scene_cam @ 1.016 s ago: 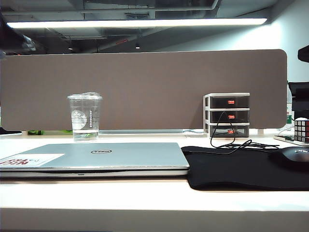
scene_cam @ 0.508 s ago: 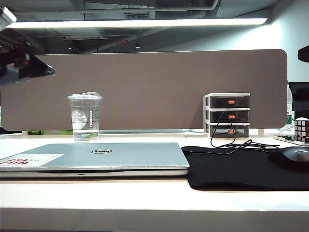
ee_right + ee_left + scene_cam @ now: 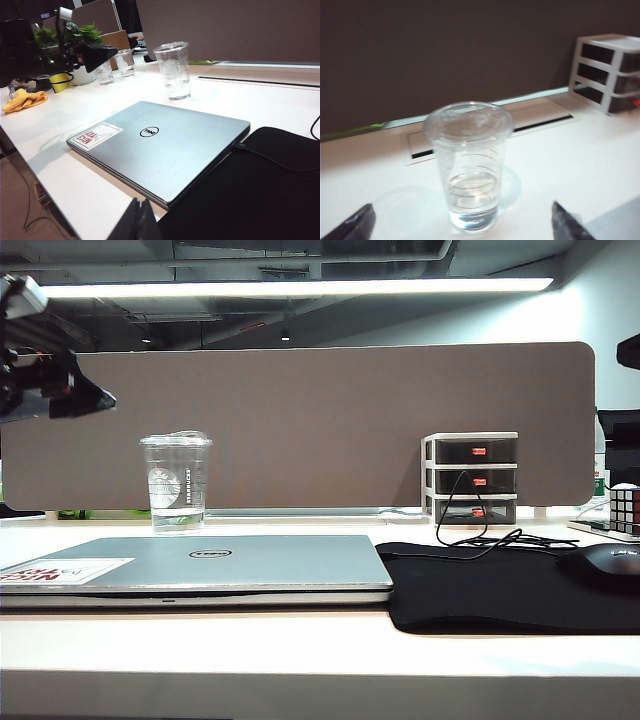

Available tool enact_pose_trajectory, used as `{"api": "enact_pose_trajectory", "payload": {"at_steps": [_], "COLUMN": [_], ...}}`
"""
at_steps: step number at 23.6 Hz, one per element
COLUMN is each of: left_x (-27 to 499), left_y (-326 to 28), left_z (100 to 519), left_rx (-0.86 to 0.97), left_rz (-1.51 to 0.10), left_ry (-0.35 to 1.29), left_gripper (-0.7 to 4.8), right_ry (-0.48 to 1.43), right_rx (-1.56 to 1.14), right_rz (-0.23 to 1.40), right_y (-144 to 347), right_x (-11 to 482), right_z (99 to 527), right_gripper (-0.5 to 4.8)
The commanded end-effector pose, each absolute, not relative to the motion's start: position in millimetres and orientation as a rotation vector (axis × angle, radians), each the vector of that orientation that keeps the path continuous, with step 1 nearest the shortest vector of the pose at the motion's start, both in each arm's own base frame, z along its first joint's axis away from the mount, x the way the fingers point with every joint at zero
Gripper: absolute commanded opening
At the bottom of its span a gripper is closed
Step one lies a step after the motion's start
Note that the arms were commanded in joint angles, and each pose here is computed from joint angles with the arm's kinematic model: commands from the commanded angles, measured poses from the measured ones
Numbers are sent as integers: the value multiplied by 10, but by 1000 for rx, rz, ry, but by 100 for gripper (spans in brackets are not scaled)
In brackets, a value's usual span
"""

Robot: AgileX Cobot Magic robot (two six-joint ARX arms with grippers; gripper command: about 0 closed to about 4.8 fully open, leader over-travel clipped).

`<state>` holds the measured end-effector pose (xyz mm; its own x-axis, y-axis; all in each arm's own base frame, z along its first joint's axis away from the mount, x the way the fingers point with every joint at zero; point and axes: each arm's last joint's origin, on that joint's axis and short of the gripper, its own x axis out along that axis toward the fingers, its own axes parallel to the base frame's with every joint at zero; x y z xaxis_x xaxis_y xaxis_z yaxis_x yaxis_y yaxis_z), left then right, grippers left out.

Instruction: Pick up the coffee cup and place it on the left side of the laptop.

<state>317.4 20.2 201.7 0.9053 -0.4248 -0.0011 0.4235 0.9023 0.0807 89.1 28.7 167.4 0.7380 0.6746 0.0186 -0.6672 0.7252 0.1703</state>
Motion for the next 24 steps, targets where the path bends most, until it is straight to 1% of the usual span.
{"api": "enact_pose_trajectory", "payload": {"at_steps": [1, 5, 14, 24], "left_x": [3280, 3531, 4039, 4375], "left_y": [236, 265, 322, 255], "left_z": [1947, 1795, 1664, 1434], "left_rx": [117, 103, 80, 61], "left_rz": [-542, -564, -577, -703], "left_ry": [-18, 13, 12, 38], "left_gripper": [479, 479, 479, 479], "right_ry": [42, 42, 64, 93], "right_rx": [172, 172, 177, 184], "right_rz": [744, 744, 742, 738], "right_y": [288, 288, 288, 288], "right_x": [893, 893, 893, 893], "right_z": [1668, 1668, 1647, 1620], "right_gripper": [-1, -1, -1, -1]}}
